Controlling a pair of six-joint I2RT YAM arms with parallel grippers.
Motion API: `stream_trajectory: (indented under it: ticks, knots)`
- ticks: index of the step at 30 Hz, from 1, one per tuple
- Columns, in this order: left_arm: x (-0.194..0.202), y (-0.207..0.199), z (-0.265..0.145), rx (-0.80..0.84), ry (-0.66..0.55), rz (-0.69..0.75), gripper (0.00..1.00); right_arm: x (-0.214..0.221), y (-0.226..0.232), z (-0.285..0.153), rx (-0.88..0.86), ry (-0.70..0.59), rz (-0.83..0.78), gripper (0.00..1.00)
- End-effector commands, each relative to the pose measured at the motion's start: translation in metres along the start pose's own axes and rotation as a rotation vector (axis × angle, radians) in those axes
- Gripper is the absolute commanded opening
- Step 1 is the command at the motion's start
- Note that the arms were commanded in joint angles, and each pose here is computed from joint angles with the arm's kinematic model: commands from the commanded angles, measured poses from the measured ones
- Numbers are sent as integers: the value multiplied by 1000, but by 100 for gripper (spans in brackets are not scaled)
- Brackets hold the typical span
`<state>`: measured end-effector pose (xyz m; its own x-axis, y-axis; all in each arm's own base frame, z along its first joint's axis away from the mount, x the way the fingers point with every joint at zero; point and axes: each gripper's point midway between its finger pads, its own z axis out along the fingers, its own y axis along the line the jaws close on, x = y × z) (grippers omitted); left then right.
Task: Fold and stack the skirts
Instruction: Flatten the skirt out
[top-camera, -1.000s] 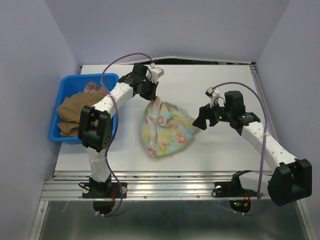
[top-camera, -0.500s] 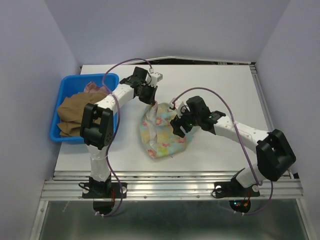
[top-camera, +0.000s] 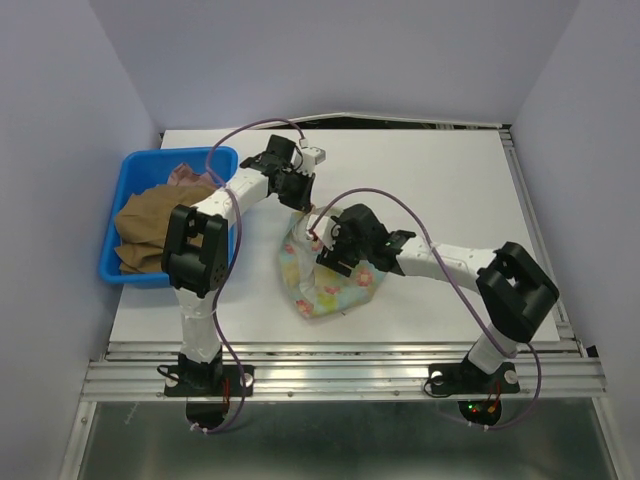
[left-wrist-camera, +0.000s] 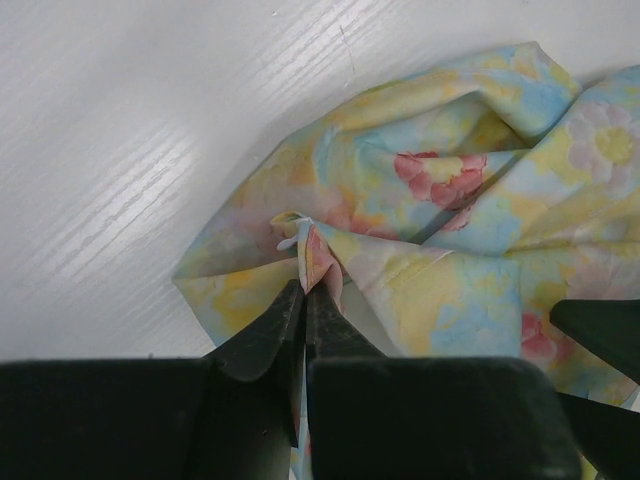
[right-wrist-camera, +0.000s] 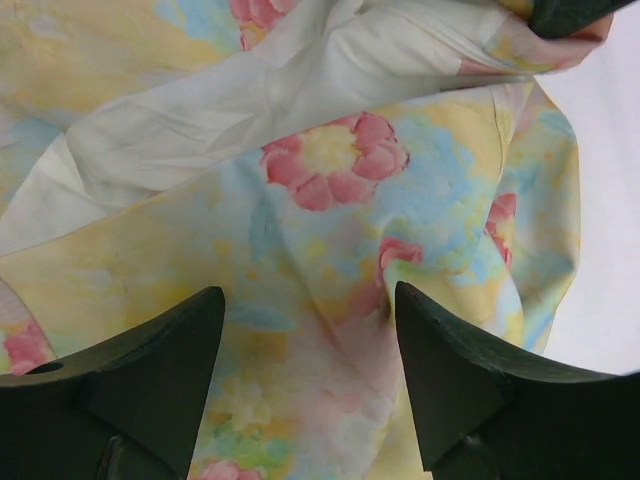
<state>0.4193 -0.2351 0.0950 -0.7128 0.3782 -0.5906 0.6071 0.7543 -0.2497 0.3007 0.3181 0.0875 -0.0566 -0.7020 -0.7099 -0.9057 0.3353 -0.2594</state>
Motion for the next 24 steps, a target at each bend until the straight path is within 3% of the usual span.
stream_trajectory:
  ticks: [1, 5, 6, 9, 12, 18, 20, 24]
  knots:
    - [-12, -1, -7, 20, -30, 0, 12, -52, -24, 8, 93, -125, -124, 70]
    - [-11, 1, -10, 23, -33, -5, 15, -39, -25, 23, 98, -87, -144, 53]
    - [-11, 1, -11, 27, -34, -5, 18, -35, -24, 27, 95, -76, -140, 40]
    - [-12, 6, -22, 16, -48, -13, 24, -44, -23, 18, 94, -102, -100, 14]
    - [-16, 11, -41, -9, -78, -14, 31, -65, -31, -4, 127, -158, -56, 2]
    - [-13, 19, -88, -81, -141, -3, 40, -96, -45, -53, 202, -232, 1, 1]
    - [-4, 15, -100, -100, -148, 6, 48, -106, -50, -68, 222, -242, 13, 1]
    - [21, 7, -108, -99, -137, -20, 49, -109, -61, -85, 249, -247, 28, 1]
